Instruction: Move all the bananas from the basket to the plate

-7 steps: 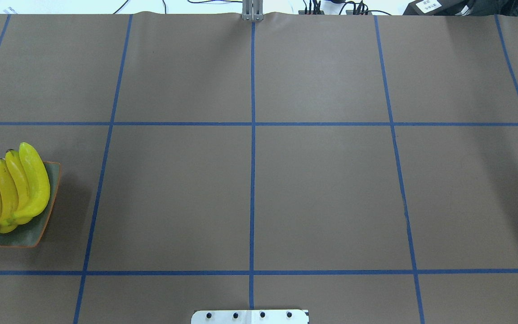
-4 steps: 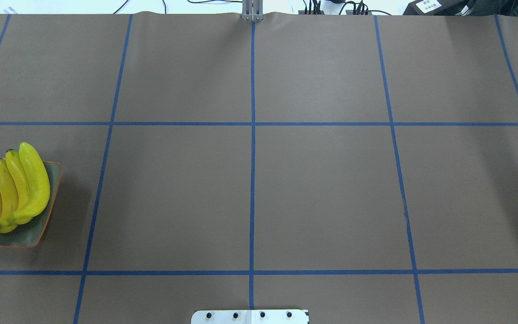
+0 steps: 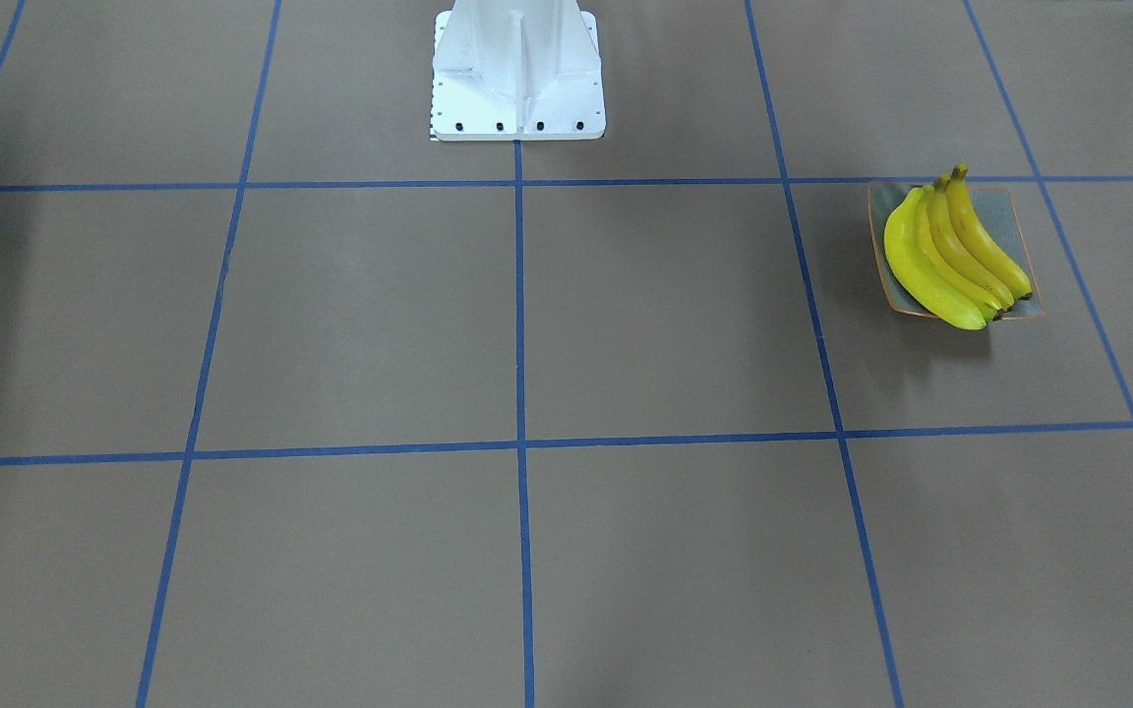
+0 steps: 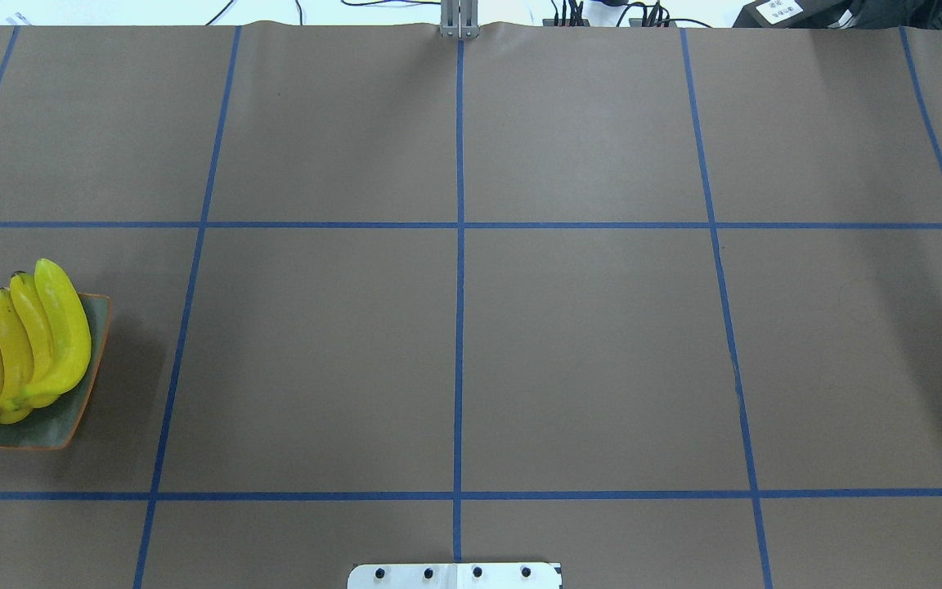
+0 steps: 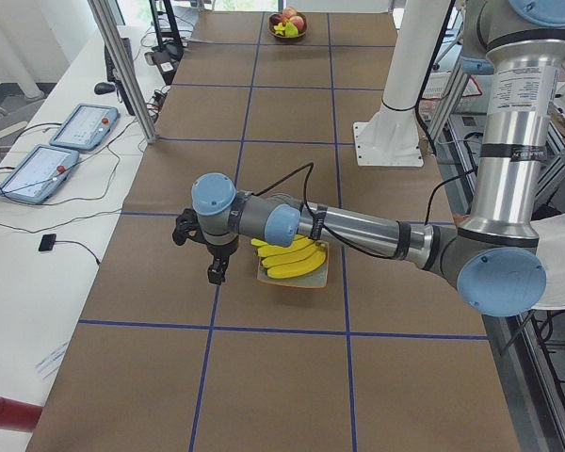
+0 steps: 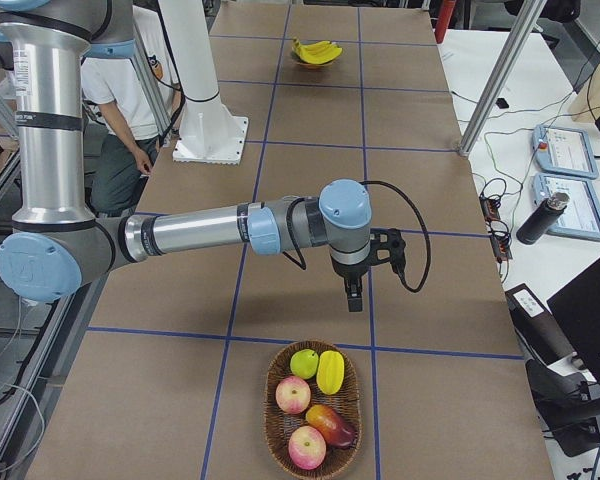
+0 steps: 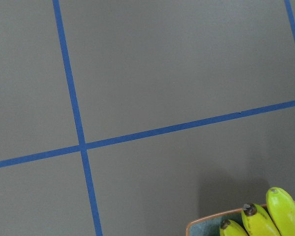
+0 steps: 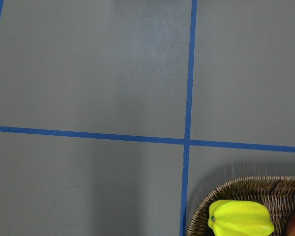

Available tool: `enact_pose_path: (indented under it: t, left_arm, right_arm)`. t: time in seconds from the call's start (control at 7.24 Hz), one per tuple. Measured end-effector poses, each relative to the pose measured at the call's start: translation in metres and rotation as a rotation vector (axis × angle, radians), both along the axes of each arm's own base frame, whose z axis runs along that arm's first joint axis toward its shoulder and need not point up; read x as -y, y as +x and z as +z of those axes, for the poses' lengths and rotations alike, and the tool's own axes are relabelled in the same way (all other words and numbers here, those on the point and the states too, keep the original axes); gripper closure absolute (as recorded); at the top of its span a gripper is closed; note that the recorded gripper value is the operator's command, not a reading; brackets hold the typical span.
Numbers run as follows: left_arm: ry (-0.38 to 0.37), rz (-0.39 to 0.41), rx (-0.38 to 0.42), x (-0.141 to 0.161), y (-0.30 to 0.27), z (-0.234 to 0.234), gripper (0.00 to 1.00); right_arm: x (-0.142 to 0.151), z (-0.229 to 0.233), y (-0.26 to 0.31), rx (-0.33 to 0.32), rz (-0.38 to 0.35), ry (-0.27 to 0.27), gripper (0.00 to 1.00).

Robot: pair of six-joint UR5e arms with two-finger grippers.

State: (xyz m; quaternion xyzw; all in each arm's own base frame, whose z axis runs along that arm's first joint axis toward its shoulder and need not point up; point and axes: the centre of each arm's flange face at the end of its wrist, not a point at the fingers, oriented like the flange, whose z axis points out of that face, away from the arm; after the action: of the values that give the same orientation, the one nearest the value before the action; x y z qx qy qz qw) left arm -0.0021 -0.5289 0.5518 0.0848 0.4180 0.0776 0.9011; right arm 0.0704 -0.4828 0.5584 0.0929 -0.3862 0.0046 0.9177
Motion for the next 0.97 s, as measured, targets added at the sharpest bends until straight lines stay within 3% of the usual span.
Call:
enact_pose_path:
  t: [0.97]
  left_arm:
    - [-0.001,-0.019,0.028,0.0012,-0.008,0.0036,0.0]
  right_arm:
    - [-0.0087,0.0027,-0.0005,0.004,0.0,-0.001,0.0]
